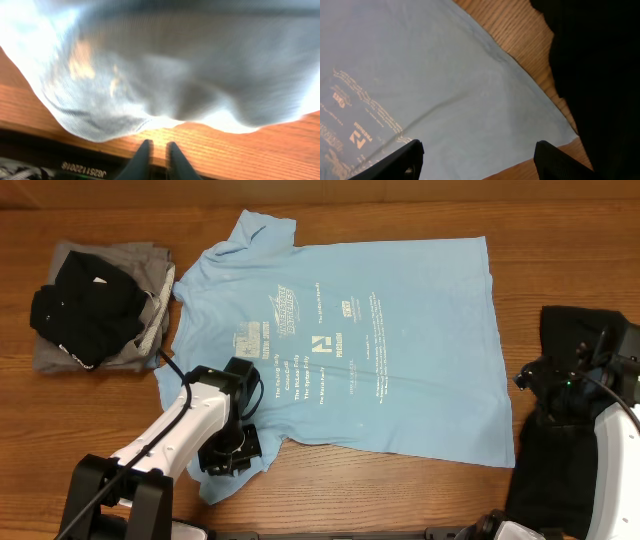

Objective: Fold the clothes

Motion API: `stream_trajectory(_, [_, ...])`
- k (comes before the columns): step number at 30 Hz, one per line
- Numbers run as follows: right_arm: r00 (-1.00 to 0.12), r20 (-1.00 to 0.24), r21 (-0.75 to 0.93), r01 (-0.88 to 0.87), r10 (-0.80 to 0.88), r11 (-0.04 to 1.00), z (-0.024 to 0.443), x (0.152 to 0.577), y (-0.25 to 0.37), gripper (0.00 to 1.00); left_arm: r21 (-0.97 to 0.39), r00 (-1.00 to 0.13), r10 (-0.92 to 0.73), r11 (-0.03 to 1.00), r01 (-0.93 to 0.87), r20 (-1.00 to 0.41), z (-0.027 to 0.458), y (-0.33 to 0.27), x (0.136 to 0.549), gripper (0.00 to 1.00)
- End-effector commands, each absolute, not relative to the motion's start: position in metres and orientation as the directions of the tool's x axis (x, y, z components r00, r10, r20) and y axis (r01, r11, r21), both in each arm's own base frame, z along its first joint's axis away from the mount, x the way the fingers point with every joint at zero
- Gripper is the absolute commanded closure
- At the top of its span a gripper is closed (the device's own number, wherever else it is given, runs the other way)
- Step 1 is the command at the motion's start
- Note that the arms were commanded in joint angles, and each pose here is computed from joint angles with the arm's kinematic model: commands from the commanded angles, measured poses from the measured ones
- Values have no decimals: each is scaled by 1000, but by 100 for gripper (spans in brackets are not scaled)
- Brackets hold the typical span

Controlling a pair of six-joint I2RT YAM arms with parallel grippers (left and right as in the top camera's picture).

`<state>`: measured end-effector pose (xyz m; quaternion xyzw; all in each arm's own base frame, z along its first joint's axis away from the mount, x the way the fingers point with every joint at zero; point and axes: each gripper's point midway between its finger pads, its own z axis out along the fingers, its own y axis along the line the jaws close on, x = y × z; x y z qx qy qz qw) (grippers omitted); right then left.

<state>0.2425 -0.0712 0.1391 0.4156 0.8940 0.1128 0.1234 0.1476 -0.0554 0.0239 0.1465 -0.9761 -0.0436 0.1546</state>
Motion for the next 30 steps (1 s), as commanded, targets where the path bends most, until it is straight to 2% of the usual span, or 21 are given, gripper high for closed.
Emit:
stream_trajectory(1, [-593,-118,285,748,796,599,134,237,-80,25,125,-920,-297,954,-273,256,22,-53,152,52])
stream_trajectory(3, [-588,-118,285,752,800,595,134,236,-82,25,106,-918,-298,954,-280,262,15,-55,149,44])
stream_trajectory(7, [-586,-118,285,753,802,592,134,236,-82,25,115,-893,-348,937,-329,286,0,-55,135,39])
stream_trajectory(10, [-586,-119,285,753,802,592,134,236,-82,25,101,-879,-368,929,-355,303,-2,-53,132,42])
stream_trajectory(13, [-585,-121,287,753,802,593,135,237,-83,25,97,-868,-385,922,-374,314,-3,-51,130,49])
stream_trajectory(16, [-588,-119,292,749,800,594,135,237,-82,25,86,-860,-377,925,-371,344,-8,-52,120,70])
stream_trajectory(19, [-588,-119,293,749,800,595,135,238,-82,25,83,-858,-378,924,-374,349,-9,-53,119,82])
stream_trajectory(20, [-588,-119,293,749,800,595,135,238,-82,25,84,-858,-378,924,-373,349,-9,-53,119,91])
stream_trajectory(22, [-589,-120,292,749,800,595,135,238,-82,25,83,-858,-377,924,-372,349,-9,-53,119,96])
stream_trajectory(30, [-588,-120,292,749,800,595,135,238,-82,24,62,-878,-333,941,-333,344,-2,-55,126,96])
